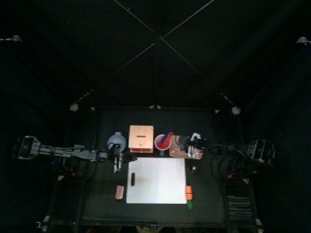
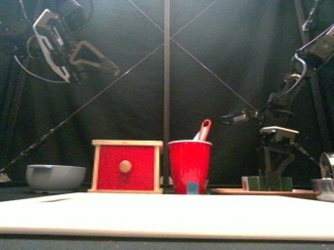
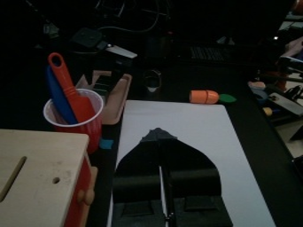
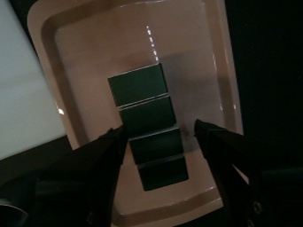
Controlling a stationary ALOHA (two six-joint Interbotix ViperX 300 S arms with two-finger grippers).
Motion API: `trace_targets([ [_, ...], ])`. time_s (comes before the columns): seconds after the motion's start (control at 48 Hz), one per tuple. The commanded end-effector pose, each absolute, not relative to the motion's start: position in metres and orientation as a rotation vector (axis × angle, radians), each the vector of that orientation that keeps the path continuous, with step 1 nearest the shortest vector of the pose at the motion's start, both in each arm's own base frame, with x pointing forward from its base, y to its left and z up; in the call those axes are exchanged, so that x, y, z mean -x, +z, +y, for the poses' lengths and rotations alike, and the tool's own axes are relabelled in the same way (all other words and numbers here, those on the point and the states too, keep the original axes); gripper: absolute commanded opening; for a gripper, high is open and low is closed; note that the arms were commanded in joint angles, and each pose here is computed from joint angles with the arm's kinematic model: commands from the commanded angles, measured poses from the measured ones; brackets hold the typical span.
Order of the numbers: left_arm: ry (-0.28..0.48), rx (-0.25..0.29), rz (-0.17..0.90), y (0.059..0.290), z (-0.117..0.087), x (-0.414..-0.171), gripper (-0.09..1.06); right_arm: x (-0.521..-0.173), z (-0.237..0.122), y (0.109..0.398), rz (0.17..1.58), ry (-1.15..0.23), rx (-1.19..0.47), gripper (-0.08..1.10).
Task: Place sushi on board then cut the sushi with the knife then place the pieces on the plate
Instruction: Place the sushi on the board
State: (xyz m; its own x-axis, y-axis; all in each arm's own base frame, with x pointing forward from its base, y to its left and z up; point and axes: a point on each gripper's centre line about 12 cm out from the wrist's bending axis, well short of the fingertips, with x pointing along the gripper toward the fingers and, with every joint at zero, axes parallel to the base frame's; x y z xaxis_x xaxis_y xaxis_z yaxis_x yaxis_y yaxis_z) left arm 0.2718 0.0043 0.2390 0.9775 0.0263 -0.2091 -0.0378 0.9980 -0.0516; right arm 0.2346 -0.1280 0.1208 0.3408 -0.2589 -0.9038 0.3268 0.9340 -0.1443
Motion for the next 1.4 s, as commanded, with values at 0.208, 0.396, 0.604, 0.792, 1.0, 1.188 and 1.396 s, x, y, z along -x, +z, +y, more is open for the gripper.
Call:
trace_targets([
  [0.208, 0.043, 0.058, 0.193, 0.244, 0.007, -0.274, -0.02, -0.235, -0.125, 0.125, 1.131, -0.396, -0.113, 0.62],
  [0.396, 0.043, 0.056, 0.191, 0.245, 0.007, -0.274, -0.02, -0.241, -0.12, 0.157, 1.099, -0.424, -0.216, 0.62],
  [0.604, 0.043, 0.056, 0.191, 0.245, 0.007, -0.274, -0.01, -0.258, -0.098, 0.19, 1.063, -0.426, -0.443, 0.62],
  [0.792, 0.043, 0.055, 0.197, 0.243, 0.007, -0.273, -0.01, -0.281, -0.064, 0.206, 1.007, -0.428, -0.53, 0.62],
  [1.0, 0.043, 0.055, 0.193, 0.243, 0.007, -0.27, -0.01, -0.3, -0.027, 0.21, 0.916, -0.471, -0.679, 0.62],
  [1.188, 0.044, 0.054, 0.193, 0.242, 0.008, -0.267, -0.01, -0.318, 0.005, 0.202, 0.868, -0.538, -0.798, 0.62],
  [1.396, 0.046, 0.055, 0.19, 0.242, 0.008, -0.264, -0.01, -0.351, 0.033, 0.192, 0.835, -0.663, -0.873, 0.62],
])
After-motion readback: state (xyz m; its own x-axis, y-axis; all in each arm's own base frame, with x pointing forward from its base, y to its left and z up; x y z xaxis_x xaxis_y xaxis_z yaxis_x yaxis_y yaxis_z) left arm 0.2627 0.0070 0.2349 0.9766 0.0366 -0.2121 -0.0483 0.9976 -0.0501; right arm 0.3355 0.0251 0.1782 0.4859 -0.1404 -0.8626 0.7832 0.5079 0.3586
